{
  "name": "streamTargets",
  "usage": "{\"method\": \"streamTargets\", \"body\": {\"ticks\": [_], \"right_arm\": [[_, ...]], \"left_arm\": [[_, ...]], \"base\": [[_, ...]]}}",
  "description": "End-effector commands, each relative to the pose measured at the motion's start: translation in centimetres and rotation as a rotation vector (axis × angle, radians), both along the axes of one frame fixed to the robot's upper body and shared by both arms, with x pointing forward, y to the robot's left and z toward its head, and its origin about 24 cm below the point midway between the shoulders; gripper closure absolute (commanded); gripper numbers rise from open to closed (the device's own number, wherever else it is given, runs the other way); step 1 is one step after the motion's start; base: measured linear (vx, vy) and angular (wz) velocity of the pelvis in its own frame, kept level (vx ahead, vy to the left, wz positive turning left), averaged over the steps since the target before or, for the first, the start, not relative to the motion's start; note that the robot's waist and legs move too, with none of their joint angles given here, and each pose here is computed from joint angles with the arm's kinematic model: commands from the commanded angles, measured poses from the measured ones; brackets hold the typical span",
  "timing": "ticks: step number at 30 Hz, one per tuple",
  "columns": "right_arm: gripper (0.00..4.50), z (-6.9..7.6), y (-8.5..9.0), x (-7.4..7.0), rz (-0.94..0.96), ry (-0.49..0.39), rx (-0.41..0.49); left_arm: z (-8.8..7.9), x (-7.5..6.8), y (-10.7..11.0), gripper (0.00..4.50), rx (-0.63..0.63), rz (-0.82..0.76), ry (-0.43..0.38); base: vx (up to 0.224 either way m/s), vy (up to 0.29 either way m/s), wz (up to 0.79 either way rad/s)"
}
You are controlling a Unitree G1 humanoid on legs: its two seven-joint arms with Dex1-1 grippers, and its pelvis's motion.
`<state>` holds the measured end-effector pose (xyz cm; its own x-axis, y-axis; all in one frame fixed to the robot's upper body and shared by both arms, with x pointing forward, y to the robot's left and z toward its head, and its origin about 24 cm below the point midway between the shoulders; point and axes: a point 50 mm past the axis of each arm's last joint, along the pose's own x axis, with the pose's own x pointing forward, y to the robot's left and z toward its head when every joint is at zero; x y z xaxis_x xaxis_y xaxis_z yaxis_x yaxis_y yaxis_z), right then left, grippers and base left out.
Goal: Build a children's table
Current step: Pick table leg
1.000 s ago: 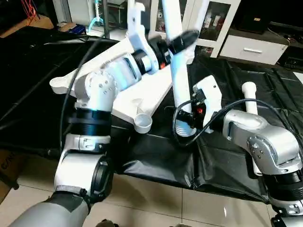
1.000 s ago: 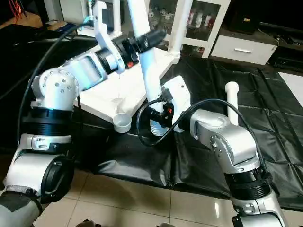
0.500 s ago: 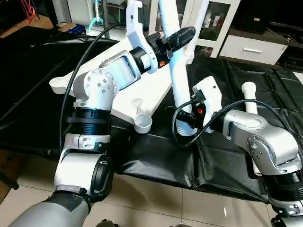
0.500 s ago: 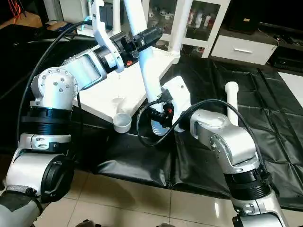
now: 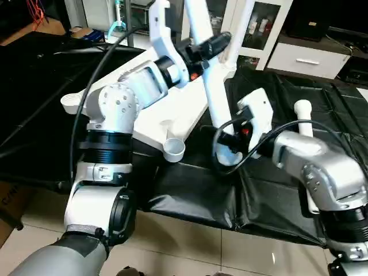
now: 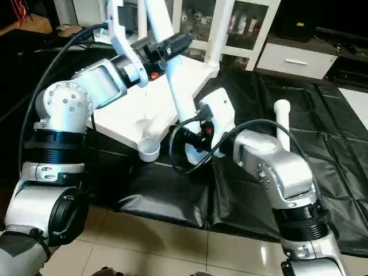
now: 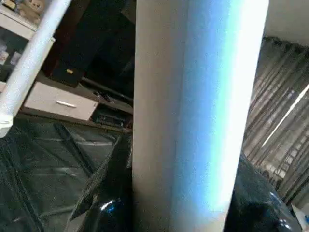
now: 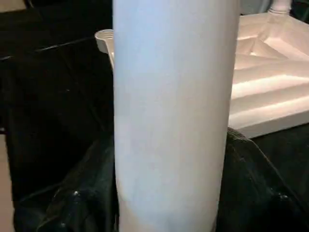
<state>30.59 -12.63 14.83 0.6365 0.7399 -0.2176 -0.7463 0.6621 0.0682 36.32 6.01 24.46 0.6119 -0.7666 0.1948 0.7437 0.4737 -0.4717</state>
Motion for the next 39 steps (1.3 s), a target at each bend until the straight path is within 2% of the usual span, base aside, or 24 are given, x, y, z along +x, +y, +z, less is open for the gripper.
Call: {"method": "streamTargets", "body": {"ticks": [1,8,11,18,31,39], "right_arm": [[1.41,1.0,-0.7,0.3,0.004,-0.024,0.018],[1.3,1.7,-1.6,0.4,0.102,0.007,-0.03],[1.3,1.7,-2.1,0.3,0.141,0.056,-0.058],[1.3,1.5,-2.5,0.4,0.158,0.106,-0.066],[1.3,1.4,-2.3,0.6,0.18,0.129,-0.049],[1.3,1.6,-2.4,0.5,0.197,0.132,-0.063]], "left_arm": [[0.8,-0.2,-0.7,2.78,0.007,-0.028,-0.026],[0.7,-0.5,-1.1,2.78,0.021,-0.046,-0.034],[0.5,-0.5,-1.1,2.78,0.031,-0.049,-0.037],[0.4,-0.8,-1.1,2.78,0.049,-0.07,-0.046],[-0.1,-1.8,-1.9,2.78,0.094,-0.167,-0.064],[-0.2,-1.8,-1.8,2.78,0.11,-0.167,-0.069]], "base": [[0.0,0.0,0.0],[0.0,0.0,0.0],[0.0,0.0,0.0],[0.0,0.0,0.0],[0.0,0.0,0.0],[0.0,0.0,0.0]]}}
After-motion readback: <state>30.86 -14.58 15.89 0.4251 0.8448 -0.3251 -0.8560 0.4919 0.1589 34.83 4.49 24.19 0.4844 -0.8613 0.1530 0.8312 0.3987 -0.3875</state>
